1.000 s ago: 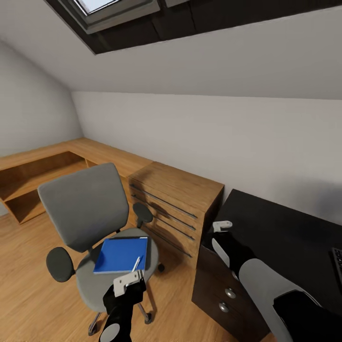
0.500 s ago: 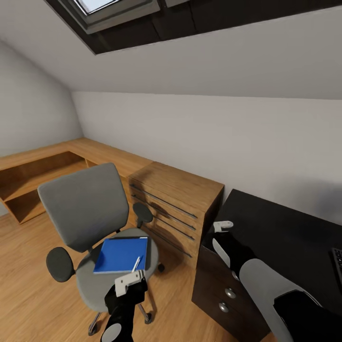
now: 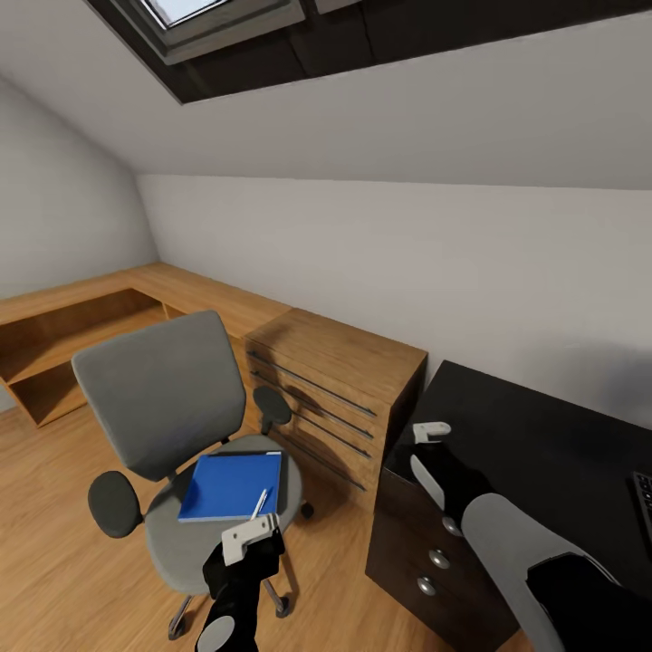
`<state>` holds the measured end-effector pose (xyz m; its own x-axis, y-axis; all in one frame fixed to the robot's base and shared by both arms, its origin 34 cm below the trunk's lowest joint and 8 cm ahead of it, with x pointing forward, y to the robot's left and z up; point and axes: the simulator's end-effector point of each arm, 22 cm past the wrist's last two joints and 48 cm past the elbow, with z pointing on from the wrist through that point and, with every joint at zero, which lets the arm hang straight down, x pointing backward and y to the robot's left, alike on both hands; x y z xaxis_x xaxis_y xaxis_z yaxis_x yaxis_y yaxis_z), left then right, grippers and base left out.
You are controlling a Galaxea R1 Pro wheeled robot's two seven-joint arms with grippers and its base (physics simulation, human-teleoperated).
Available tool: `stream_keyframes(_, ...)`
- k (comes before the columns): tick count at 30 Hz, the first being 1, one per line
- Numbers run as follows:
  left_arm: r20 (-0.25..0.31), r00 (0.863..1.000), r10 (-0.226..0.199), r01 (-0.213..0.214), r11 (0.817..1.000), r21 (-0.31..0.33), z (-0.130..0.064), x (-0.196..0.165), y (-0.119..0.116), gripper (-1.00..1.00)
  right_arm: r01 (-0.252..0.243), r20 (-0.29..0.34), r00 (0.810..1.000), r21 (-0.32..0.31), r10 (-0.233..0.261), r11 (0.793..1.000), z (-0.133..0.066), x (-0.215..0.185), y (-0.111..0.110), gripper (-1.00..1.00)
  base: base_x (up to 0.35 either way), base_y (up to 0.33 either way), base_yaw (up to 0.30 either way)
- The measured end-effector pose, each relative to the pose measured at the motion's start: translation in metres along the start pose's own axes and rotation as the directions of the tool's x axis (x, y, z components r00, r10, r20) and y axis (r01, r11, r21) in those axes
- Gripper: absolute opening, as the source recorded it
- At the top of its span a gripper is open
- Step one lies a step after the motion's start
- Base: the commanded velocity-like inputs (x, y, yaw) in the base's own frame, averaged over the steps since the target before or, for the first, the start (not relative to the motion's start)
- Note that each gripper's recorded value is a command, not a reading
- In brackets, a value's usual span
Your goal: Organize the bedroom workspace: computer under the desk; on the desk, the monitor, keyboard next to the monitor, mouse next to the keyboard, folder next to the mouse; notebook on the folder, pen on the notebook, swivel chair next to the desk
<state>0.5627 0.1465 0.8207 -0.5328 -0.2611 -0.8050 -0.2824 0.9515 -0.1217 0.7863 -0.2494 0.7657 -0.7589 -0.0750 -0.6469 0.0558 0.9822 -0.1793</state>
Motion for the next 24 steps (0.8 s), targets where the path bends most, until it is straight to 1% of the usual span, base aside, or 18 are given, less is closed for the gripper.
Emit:
stream_keyframes(19, 0.001, 1.0, -0.001, 0.001, 1.0, 0.0, 0.0026, 0.0032, 0.0003, 1.0, 0.0, -0.004, 1.0, -0.004, 0.0, 1.0, 0.0039, 0.0039, -0.0003, -1.0, 0.0, 0.0, 0.0)
stream_keyframes(20, 0.001, 1.0, -0.001, 0.001, 1.0, 0.0, 0.0026, 0.0031, 0.0003, 1.0, 0.001, -0.004, 1.0, -0.001, -0.001, 1.0, 0.0039, 0.0039, -0.0009, 1.0, 0.0, 0.0, 0.0)
stream_keyframes(24, 0.001, 1.0, -0.001, 0.001, 1.0, 0.0, 0.0027, 0.0031, 0.0006, 1.0, 0.002, -0.003, 1.0, 0.002, -0.002, 1.0, 0.0038, 0.0038, -0.0009, 1.0, 0.0, 0.0, 0.0)
